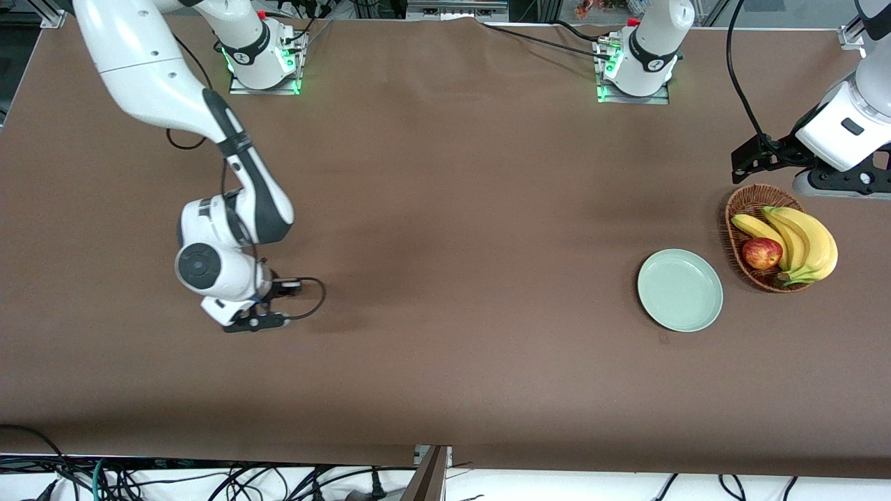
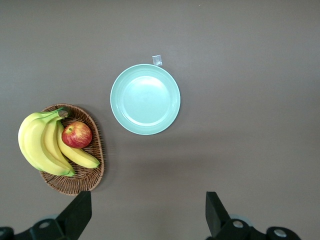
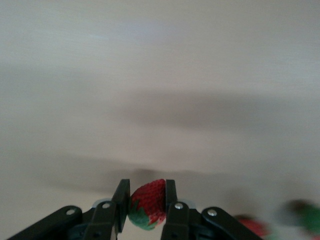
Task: Collect all strawberries into plate
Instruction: 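Carry the strawberry toward the table middle and set it down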
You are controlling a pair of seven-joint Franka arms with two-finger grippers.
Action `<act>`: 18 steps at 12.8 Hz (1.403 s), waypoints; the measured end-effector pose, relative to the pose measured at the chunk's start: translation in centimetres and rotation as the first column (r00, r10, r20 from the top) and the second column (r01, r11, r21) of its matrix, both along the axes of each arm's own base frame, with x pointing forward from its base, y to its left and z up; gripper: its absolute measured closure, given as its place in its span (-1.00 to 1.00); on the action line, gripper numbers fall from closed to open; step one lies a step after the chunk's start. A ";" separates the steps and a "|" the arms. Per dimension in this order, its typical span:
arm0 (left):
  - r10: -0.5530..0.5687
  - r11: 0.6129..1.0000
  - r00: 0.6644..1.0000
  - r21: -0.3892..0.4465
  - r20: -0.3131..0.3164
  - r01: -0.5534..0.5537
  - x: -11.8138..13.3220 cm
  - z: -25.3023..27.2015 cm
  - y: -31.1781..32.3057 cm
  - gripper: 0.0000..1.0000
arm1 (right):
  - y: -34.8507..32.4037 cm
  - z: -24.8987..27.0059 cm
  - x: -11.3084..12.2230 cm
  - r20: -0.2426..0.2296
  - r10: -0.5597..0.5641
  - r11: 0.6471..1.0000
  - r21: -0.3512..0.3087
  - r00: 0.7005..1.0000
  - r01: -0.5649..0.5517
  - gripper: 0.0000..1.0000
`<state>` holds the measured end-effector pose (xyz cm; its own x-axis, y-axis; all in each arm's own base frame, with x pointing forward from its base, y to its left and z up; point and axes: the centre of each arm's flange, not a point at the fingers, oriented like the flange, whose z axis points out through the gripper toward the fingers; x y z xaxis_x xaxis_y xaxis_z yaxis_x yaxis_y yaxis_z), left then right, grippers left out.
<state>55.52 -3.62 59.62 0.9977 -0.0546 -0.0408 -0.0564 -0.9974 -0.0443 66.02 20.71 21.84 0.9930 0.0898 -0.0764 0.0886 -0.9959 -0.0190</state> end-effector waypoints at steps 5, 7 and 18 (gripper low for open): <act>0.000 1.000 1.000 0.000 0.000 0.000 0.0 0.0 0.0 -1.00 | 17.6 2.6 -5.2 0.049 -0.323 0.940 0.131 0.945 0.314 0.35; 0.000 1.000 1.000 0.000 0.000 0.000 0.0 0.0 0.0 -1.00 | 24.8 2.7 -8.8 0.093 -0.377 0.906 0.243 0.921 0.347 0.35; 0.001 1.000 1.000 0.000 -0.001 -0.001 0.0 0.0 0.0 -1.00 | 40.5 -2.9 -15.9 0.071 -0.490 0.767 0.509 0.869 0.391 0.35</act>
